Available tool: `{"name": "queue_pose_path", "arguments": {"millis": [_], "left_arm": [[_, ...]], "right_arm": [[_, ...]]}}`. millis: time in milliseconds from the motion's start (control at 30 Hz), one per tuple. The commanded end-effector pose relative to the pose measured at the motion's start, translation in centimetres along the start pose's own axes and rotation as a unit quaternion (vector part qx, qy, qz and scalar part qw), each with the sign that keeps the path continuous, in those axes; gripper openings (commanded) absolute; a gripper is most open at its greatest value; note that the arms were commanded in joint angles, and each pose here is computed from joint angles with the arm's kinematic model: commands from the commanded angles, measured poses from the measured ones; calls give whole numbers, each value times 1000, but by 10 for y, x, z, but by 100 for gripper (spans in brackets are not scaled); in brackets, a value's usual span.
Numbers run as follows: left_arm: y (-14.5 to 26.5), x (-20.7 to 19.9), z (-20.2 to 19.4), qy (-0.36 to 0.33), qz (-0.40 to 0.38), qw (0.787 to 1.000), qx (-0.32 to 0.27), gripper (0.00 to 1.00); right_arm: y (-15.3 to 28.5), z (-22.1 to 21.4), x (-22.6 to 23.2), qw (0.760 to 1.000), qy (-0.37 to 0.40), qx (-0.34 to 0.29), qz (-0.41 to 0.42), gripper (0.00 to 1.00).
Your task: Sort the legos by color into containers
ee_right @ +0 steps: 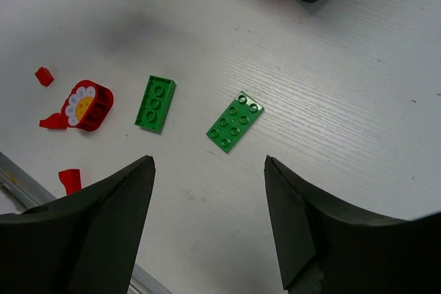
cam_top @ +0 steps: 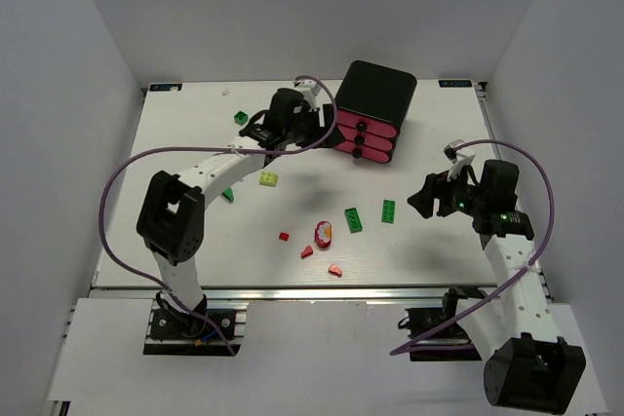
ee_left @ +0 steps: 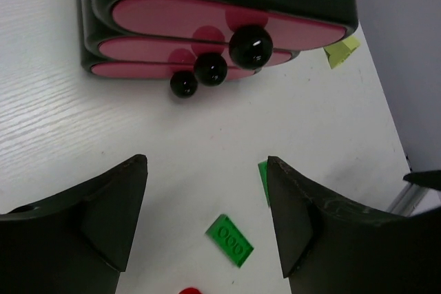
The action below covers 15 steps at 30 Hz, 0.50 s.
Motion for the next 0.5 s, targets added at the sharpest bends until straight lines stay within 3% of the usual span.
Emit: {"name": "queue_pose_path", "arguments": {"millis": [0,133,300,467], "left_arm": [[-4,-29,17,2,32,998,-48,80],[-23,-45,23,-6,43,996,-71,79],[-53,-57,16,-15,73,994,-74,68],[-68,-61,16,-20,105,991,-83,62]], "right_arm": [[4,18,0,1000,-10,-19,9,70],[4,17,-1,1000,-21,-19,10,65],[5,17,-3,999,-27,-20,3,52],[6,16,-4,999,-26,-21,-6,48]]}}
Point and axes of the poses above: each gripper's point midway between its finger pads, its own y axis back along the fingers, its own x axis along the line the jaws close on, z = x × y, the point moved 10 cm from there along y, back along the fingers, and after that the axes turned 4 degrees about y, right-handed, at the moved point
